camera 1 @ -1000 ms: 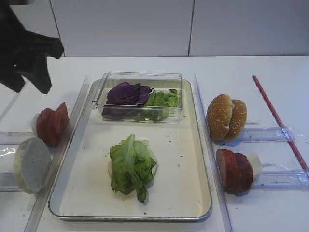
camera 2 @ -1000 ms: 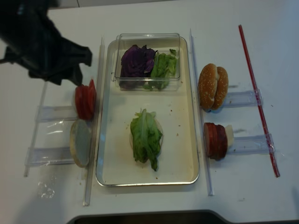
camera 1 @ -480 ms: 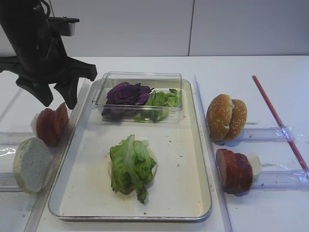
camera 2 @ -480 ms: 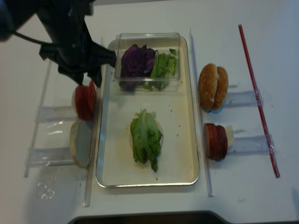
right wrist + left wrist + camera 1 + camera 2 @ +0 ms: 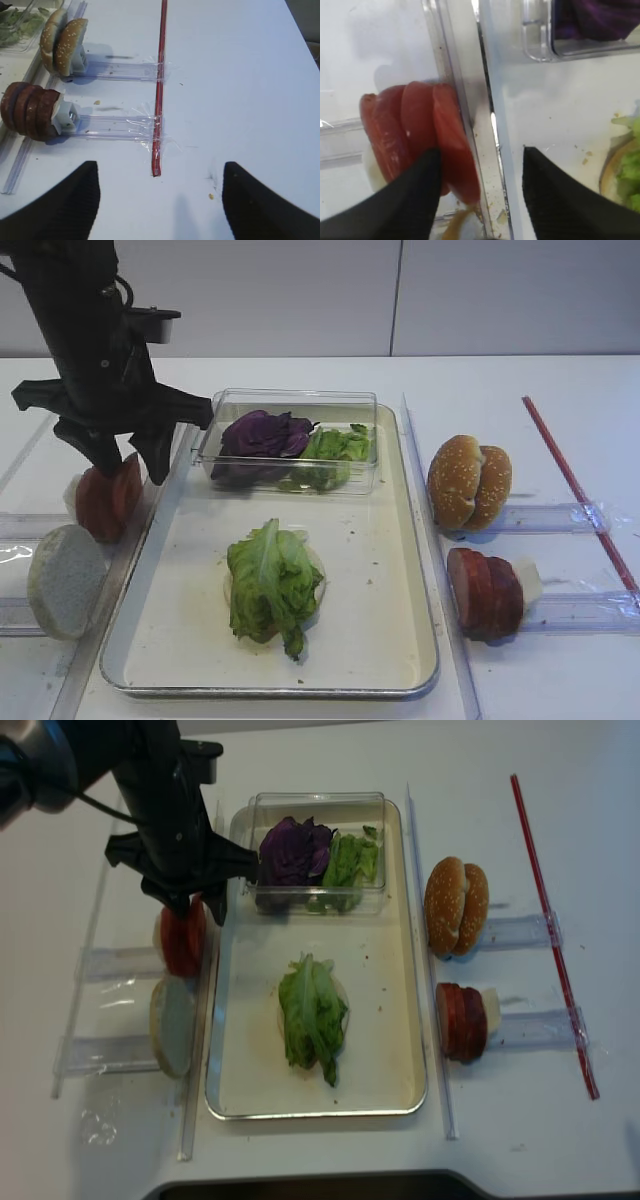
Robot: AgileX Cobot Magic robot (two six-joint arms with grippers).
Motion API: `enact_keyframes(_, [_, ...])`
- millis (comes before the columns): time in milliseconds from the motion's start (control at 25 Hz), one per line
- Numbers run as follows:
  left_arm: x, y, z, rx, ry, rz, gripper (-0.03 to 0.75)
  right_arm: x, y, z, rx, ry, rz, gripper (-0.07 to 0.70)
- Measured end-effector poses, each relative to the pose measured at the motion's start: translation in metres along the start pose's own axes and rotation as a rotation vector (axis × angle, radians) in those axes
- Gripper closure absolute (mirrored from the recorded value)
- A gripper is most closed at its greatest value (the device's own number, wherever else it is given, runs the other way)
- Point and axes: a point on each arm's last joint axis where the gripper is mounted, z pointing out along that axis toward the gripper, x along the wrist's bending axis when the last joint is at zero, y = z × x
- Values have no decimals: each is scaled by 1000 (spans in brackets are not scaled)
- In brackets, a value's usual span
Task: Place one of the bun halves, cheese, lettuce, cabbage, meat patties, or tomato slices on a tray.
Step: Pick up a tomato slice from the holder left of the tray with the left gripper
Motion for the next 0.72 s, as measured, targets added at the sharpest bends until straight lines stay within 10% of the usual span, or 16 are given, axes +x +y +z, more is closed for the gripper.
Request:
enact_keyframes(320, [-2, 9, 17, 35, 8, 0, 384, 0, 0, 0, 0, 0, 0, 108])
enact_keyframes(720, [2, 10, 17, 27, 53, 17, 606, 0, 0, 0, 0, 0, 0, 108])
